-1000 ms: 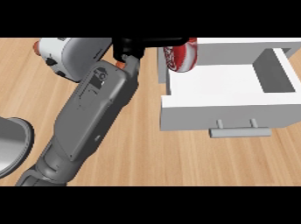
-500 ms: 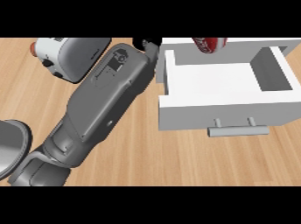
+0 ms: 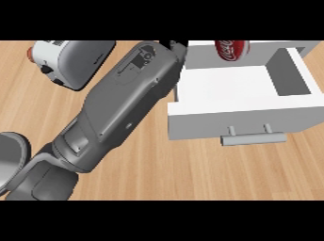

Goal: Pick up the can, place it into the drawer and close the drawer

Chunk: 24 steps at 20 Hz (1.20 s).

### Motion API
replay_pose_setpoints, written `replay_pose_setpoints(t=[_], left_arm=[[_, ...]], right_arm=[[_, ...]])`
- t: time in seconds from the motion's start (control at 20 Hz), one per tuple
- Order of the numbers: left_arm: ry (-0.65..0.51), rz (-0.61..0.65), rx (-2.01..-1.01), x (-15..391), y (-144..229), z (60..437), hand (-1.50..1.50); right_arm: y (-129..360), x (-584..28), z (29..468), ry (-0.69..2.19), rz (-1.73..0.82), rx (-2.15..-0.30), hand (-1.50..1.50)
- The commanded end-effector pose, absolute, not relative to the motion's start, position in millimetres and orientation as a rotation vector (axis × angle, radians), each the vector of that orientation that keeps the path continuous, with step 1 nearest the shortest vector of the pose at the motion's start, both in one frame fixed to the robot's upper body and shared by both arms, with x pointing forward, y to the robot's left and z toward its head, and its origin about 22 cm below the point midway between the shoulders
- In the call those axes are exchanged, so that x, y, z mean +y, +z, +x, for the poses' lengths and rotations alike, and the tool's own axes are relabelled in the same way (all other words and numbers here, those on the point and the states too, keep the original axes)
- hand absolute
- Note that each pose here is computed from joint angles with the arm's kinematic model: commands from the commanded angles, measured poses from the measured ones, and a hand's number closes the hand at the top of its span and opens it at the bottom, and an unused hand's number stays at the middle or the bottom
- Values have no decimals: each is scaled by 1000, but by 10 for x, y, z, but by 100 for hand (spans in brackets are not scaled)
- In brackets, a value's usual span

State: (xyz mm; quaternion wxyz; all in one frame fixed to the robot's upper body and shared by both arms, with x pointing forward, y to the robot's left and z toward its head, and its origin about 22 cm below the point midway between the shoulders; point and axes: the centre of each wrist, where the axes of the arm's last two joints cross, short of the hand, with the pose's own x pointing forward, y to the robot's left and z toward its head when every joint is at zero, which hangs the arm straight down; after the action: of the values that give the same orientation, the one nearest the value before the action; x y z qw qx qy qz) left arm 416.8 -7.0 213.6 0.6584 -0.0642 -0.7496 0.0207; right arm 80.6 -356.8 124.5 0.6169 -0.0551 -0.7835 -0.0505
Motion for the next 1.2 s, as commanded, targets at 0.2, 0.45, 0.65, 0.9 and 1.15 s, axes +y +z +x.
replay_pose_setpoints(t=[0.2,0.45,0.65,0.9,1.15], left_arm=[[53,-74,-1674,-148,2009,4187,150],[32,-37,-1650,-41,1747,4252,150],[31,-13,-1651,-131,1741,4180,-150],[56,26,-1630,-163,1798,4195,-150],[62,56,-1632,-94,1588,4194,-150]], right_arm=[[1323,-3539,779,-100,-103,-1796,-150],[1198,-3638,734,-106,-108,-1803,-150],[1254,-3602,853,-96,-125,-1799,-150],[1249,-3705,846,-112,-121,-1799,-150],[1228,-3693,903,-107,-124,-1815,-150]])
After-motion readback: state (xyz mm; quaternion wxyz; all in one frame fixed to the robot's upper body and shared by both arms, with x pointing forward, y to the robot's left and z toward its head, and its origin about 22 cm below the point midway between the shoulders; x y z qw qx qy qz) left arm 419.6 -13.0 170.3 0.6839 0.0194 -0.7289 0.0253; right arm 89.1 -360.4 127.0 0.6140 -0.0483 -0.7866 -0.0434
